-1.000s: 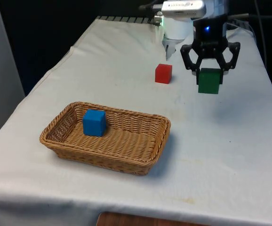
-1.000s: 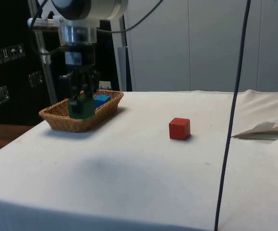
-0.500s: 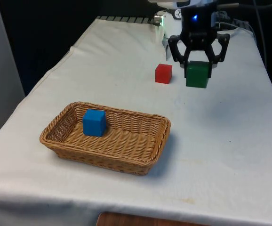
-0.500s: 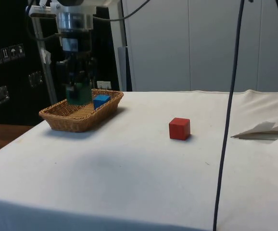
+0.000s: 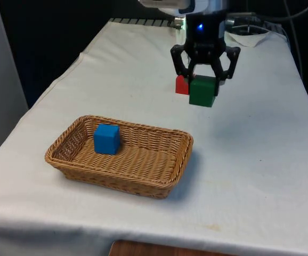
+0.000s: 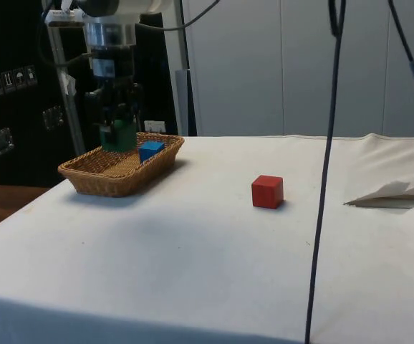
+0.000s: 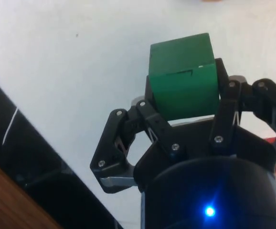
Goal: Pick up exactly two blocks and place them into the basket.
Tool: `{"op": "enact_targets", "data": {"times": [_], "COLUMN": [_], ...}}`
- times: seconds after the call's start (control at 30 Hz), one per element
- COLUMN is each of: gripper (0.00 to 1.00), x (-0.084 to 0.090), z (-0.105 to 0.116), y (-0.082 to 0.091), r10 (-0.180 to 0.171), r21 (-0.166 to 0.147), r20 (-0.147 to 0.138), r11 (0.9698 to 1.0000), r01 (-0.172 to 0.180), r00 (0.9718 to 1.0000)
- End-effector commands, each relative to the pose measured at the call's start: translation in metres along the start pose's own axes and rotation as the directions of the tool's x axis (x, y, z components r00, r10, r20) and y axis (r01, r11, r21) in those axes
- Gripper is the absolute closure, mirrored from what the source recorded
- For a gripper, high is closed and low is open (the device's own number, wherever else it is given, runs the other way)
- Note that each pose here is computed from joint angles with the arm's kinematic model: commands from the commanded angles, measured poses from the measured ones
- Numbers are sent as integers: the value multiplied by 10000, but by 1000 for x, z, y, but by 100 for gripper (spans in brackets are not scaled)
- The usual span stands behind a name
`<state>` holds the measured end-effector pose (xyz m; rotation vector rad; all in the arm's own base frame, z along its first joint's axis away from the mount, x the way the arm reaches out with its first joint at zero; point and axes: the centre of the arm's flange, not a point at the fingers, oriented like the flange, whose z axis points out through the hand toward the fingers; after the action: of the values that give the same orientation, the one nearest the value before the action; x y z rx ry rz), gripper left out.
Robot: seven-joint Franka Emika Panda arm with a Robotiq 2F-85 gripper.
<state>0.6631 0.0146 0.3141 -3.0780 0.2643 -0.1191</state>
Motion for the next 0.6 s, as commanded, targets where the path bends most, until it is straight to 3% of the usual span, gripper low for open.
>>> {"op": "enact_targets", "data": {"times": [0.0, 0.4, 0.43, 0.57], "gripper": [99, 99, 99, 99], "x": [4, 24, 22, 30], "z": [2, 19, 18, 26], "y": [5, 30, 28, 41], "r10": [11, 196, 188, 315], "r21": [8, -253, -297, -323], "r20": [87, 12, -88, -27], "r11": [10000, 9995, 9994, 9990], "r01": [-11, -196, -190, -315], "r00": [10000, 9998, 9998, 9995]}}
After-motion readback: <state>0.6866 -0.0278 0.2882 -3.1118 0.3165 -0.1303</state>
